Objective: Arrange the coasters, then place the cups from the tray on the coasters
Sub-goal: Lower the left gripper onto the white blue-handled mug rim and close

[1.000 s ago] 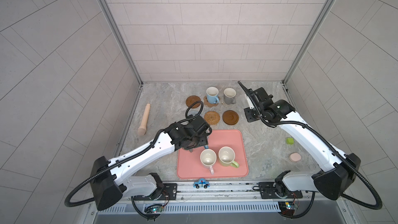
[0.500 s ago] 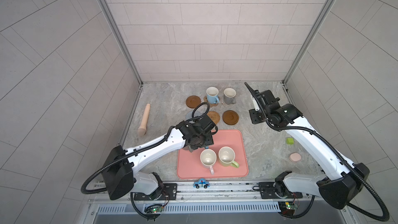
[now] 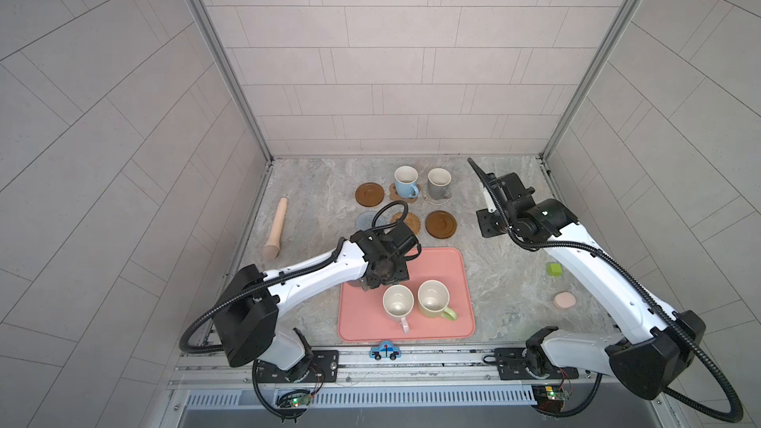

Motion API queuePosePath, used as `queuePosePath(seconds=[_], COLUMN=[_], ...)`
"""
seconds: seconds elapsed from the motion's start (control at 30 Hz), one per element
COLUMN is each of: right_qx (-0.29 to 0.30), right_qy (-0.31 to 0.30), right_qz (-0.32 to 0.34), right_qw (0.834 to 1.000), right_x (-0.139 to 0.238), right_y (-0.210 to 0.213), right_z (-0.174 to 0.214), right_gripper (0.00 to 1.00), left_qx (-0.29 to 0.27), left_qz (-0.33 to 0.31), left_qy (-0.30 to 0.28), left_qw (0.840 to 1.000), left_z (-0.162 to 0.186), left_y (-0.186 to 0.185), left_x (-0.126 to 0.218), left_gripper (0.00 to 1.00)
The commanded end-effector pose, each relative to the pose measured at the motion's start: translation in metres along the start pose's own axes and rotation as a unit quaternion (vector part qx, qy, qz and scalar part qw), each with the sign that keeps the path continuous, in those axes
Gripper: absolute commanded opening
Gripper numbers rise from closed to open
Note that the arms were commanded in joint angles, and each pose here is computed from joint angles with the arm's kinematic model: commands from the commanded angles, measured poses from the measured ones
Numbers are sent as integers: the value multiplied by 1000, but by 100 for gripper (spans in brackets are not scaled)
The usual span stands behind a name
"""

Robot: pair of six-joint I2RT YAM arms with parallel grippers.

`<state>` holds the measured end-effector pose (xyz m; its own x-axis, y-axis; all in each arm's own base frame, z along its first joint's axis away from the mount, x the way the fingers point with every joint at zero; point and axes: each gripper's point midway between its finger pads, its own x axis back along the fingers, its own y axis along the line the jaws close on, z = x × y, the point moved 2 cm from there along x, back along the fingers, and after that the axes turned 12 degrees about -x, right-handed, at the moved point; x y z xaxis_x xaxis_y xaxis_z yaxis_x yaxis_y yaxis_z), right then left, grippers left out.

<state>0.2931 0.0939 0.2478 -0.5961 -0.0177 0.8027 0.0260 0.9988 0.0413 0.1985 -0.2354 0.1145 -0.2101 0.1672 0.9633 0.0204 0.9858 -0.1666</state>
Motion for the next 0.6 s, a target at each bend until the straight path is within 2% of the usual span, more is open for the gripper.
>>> queuePosePath(seconds=[0.0, 0.33, 0.57], right_qx=[-10, -15, -19], right_qy=[-6, -8, -9], right_qz=[5, 8, 9], right_qw=[1000, 1000, 1000], right_x=[2, 2, 2], right_y=[-5, -7, -7], right_z=[0, -1, -1], right_gripper=[51, 51, 51], left_qx=[-8, -20, -25], left_qz=[-18, -25, -32], left_qy=[-8, -9, -15], left_qw=[1000, 999, 999], left_z=[-4, -7, -7], left_y=[1, -1, 3], left_x=[0, -7, -8], left_gripper=[63, 55, 43])
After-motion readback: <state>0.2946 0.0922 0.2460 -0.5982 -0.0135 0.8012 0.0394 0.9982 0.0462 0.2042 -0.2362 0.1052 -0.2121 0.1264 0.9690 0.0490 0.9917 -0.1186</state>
